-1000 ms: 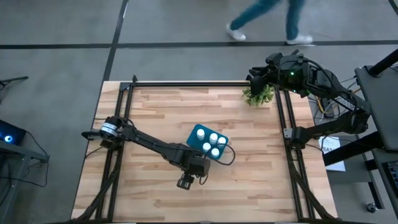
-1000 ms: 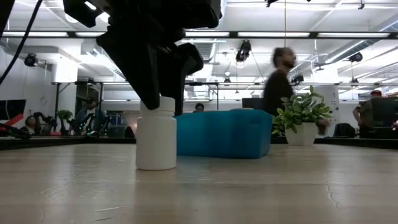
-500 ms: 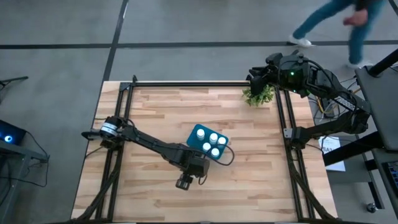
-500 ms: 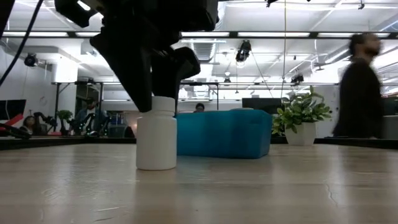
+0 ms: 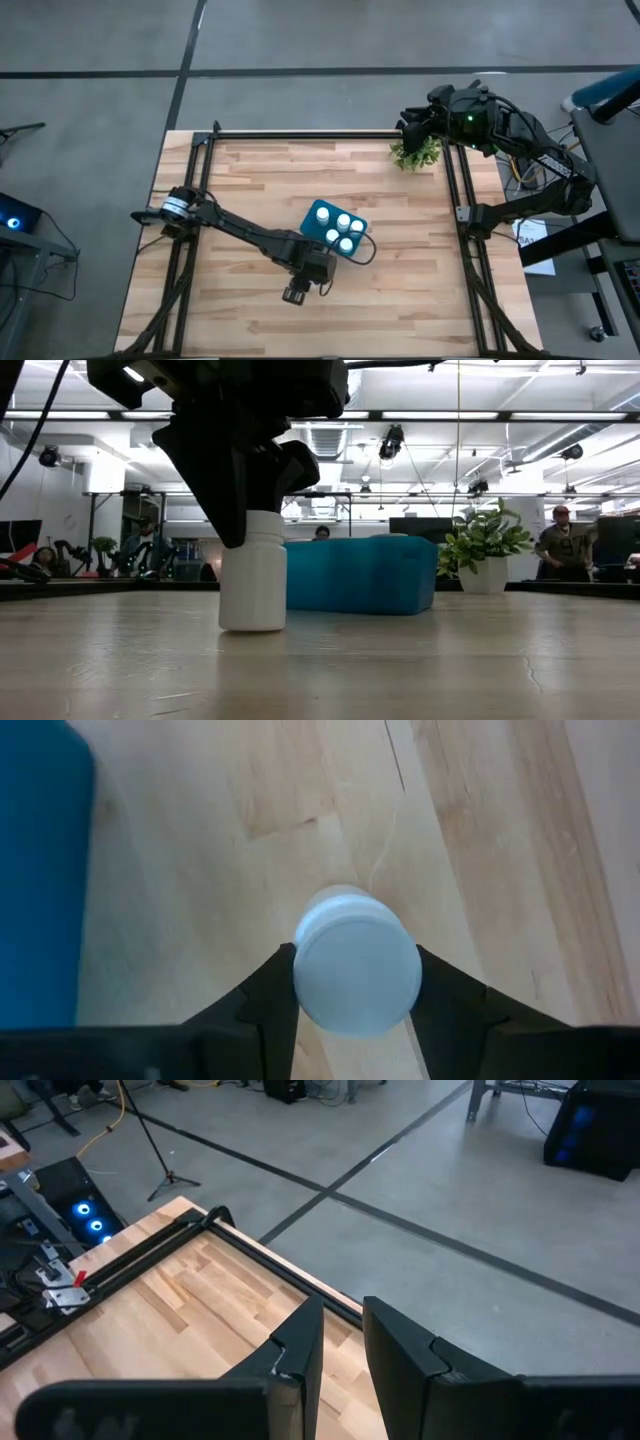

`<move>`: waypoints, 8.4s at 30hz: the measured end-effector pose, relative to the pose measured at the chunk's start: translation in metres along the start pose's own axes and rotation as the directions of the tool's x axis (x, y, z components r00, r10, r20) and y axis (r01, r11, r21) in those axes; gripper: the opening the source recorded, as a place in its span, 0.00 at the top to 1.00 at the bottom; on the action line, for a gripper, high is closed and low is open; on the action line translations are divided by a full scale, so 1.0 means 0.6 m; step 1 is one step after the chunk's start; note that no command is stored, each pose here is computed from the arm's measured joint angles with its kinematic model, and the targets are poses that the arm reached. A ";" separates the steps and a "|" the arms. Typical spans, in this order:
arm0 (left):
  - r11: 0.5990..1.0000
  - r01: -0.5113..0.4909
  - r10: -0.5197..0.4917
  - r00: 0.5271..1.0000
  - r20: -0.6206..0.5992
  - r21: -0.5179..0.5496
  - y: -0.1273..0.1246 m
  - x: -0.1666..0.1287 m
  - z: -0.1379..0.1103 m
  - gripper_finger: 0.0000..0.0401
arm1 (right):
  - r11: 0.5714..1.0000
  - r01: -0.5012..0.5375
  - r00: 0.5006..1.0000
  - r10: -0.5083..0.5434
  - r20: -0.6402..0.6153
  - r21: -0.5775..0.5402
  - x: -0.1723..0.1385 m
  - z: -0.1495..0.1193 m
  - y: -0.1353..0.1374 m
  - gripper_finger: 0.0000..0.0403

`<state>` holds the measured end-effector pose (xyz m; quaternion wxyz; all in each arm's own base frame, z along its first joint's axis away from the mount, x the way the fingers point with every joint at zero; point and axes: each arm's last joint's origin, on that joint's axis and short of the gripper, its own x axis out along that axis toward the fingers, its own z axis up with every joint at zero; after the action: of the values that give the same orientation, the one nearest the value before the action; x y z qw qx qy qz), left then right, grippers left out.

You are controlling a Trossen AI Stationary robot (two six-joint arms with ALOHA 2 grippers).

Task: Pick and place pill bottles into a basket
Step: Put the white pill bottle into the blue bin, then return to Home Position

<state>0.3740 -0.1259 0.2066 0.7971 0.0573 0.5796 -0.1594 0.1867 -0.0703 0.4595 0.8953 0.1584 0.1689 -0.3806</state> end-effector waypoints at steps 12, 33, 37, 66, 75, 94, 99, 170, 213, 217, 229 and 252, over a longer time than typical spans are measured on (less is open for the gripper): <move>0.999 -0.044 0.043 0.998 -0.053 -0.016 0.008 -0.036 -0.001 0.65 | 1.000 0.000 1.000 0.000 0.003 0.006 0.000 0.001 0.000 0.83; 0.977 -0.170 0.173 0.985 0.010 -0.130 0.120 -0.149 -0.028 0.65 | 1.000 -0.007 1.000 0.006 0.023 0.023 0.000 0.004 0.001 0.83; 0.973 -0.181 0.186 0.982 0.020 -0.145 0.138 -0.158 -0.031 0.65 | 1.000 -0.007 1.000 0.006 0.024 0.024 0.000 0.004 0.001 0.83; 0.969 -0.188 0.188 0.982 -0.013 -0.159 0.208 -0.081 -0.034 0.65 | 0.999 0.016 0.999 -0.017 0.036 0.040 0.000 0.005 0.000 0.83; 0.964 -0.186 0.181 0.983 -0.042 -0.189 0.213 -0.051 -0.047 0.65 | 0.999 0.019 0.999 -0.020 0.035 0.040 0.000 0.005 0.000 0.83; 0.964 -0.183 0.184 0.983 -0.009 -0.191 0.216 -0.051 -0.038 0.41 | 0.999 0.024 0.999 -0.025 0.035 0.031 0.002 0.005 0.001 0.83; 0.964 -0.189 0.202 0.978 0.052 -0.189 0.209 -0.086 -0.029 0.41 | 1.000 0.017 0.999 -0.018 0.035 0.021 0.001 0.005 0.001 0.83; 0.892 -0.041 0.361 -0.536 0.763 -0.451 0.027 -0.388 -0.461 0.40 | 0.602 -0.753 -0.016 0.387 0.922 -0.265 -0.172 -0.226 -0.137 0.83; 0.790 -0.002 0.583 -0.306 0.752 -0.613 0.065 -0.190 -0.499 0.40 | 0.642 -0.720 0.177 0.537 0.825 -0.263 -0.045 -0.412 -0.133 0.83; 0.783 0.044 0.619 -0.163 0.768 -0.621 0.071 -0.166 -0.496 0.40 | 0.678 -0.691 0.357 0.622 0.697 -0.251 -0.017 -0.432 -0.119 0.83; 0.749 -0.019 0.661 0.083 0.746 -0.662 0.080 -0.124 -0.498 0.40 | 0.732 -0.622 0.626 0.679 0.384 -0.279 0.027 -0.483 -0.110 0.83; 0.736 -0.334 0.671 0.240 0.701 -0.589 0.085 -0.097 -0.498 0.40 | 0.711 -0.565 0.727 0.669 0.154 -0.420 0.049 -0.514 -0.108 0.83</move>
<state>0.1035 0.0159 0.1605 0.9788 0.0215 0.0368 0.2003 0.1020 -0.0042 0.1617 0.9986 -0.0114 0.0337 -0.0389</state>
